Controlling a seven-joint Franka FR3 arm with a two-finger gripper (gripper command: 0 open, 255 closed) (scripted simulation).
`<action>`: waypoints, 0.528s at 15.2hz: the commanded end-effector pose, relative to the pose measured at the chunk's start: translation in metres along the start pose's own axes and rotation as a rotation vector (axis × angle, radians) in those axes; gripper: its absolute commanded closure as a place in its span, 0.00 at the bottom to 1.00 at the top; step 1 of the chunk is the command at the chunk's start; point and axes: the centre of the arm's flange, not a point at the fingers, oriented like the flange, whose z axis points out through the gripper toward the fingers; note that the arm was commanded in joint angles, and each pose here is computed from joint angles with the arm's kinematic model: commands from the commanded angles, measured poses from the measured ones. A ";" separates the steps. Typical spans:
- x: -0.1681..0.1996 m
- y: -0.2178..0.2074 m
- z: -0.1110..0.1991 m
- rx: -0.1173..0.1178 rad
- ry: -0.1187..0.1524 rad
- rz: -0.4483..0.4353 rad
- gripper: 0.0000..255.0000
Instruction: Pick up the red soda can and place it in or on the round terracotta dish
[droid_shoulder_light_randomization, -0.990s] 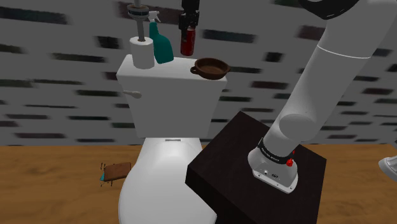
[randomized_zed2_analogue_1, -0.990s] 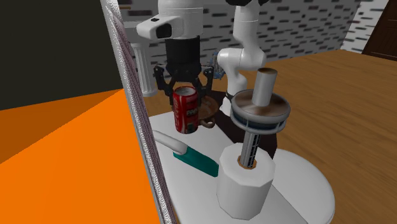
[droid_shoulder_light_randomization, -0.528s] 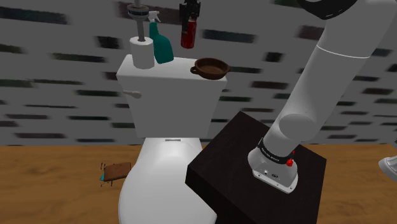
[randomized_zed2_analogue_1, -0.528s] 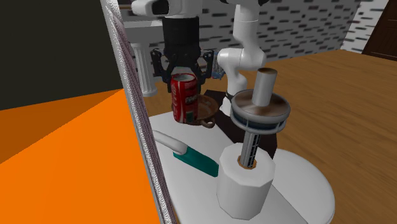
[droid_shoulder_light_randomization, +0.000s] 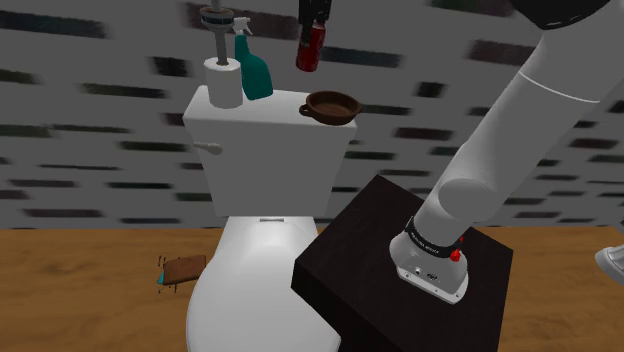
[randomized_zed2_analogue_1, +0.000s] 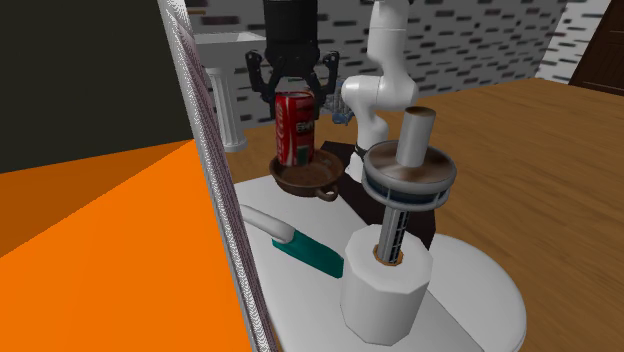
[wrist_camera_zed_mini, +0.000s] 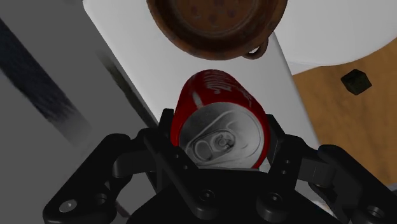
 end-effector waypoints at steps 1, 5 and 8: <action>-0.029 -0.002 -0.006 0.000 0.000 0.000 1.00; -0.081 -0.003 -0.016 0.000 0.000 0.000 1.00; -0.102 -0.004 -0.015 0.000 0.000 0.000 1.00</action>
